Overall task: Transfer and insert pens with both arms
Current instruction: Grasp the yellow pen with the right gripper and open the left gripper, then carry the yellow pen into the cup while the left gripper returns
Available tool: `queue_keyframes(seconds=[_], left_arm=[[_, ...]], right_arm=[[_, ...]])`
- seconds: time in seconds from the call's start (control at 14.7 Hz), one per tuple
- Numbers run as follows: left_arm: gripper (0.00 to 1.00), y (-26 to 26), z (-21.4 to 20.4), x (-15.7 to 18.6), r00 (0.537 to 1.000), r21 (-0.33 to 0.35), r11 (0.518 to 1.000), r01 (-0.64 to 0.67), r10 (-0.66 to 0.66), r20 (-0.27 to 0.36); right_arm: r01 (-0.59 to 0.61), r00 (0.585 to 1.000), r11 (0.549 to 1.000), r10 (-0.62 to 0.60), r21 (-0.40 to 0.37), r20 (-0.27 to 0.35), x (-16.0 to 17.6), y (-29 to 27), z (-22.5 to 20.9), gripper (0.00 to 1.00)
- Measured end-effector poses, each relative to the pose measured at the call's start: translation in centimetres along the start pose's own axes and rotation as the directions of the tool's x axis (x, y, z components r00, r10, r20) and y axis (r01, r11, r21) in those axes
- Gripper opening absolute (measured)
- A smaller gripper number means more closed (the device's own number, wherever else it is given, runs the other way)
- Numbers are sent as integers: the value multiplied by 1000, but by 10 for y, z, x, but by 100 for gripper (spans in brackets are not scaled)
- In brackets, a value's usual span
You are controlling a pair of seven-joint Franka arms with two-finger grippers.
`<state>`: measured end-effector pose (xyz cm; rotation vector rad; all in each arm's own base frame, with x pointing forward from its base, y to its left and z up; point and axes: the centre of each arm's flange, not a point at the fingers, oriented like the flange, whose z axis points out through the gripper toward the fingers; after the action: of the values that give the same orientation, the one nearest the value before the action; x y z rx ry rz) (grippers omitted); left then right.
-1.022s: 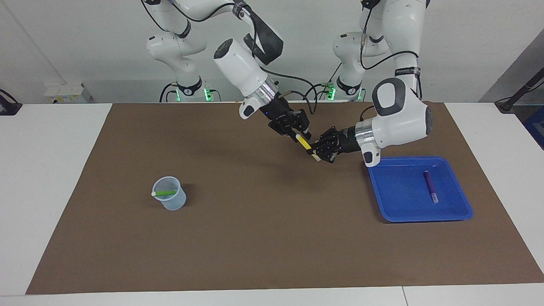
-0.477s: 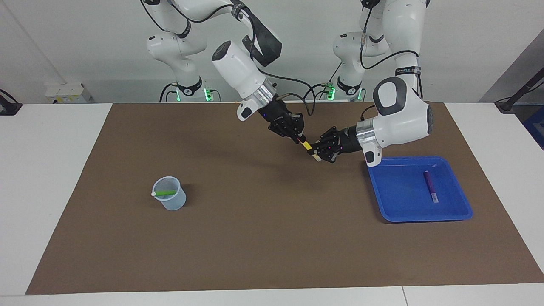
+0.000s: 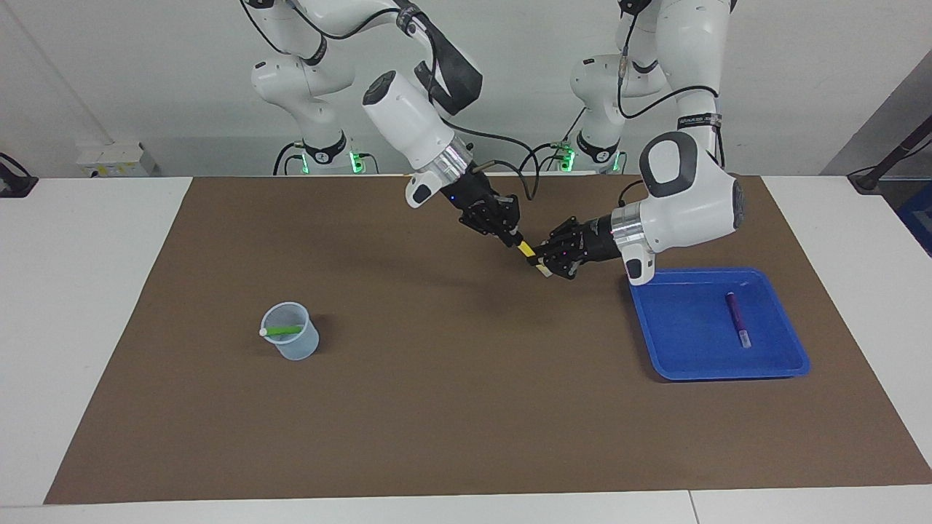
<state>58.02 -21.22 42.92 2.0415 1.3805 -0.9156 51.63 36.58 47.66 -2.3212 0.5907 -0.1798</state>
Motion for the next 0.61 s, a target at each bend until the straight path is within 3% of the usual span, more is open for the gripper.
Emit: queue_keyframes(seconds=[0.14,0.2,0.48,0.61], left_arm=[[18,0,0,0,1000,0,1000,0,0,0],[22,0,0,0,1000,0,1000,-1,1,0],[66,-1,0,-3,1000,9,1000,-15,15,-22],[86,-5,-6,-4,993,37,998,-49,53,-105]], right_arm=[[0,1000,1000,0,0,0,0,0,0,18],[0,1000,1000,0,1,-1,0,0,0,18],[9,1000,1000,-9,9,-6,2,-4,-3,18],[43,999,999,-43,0,-5,14,1,-8,18]])
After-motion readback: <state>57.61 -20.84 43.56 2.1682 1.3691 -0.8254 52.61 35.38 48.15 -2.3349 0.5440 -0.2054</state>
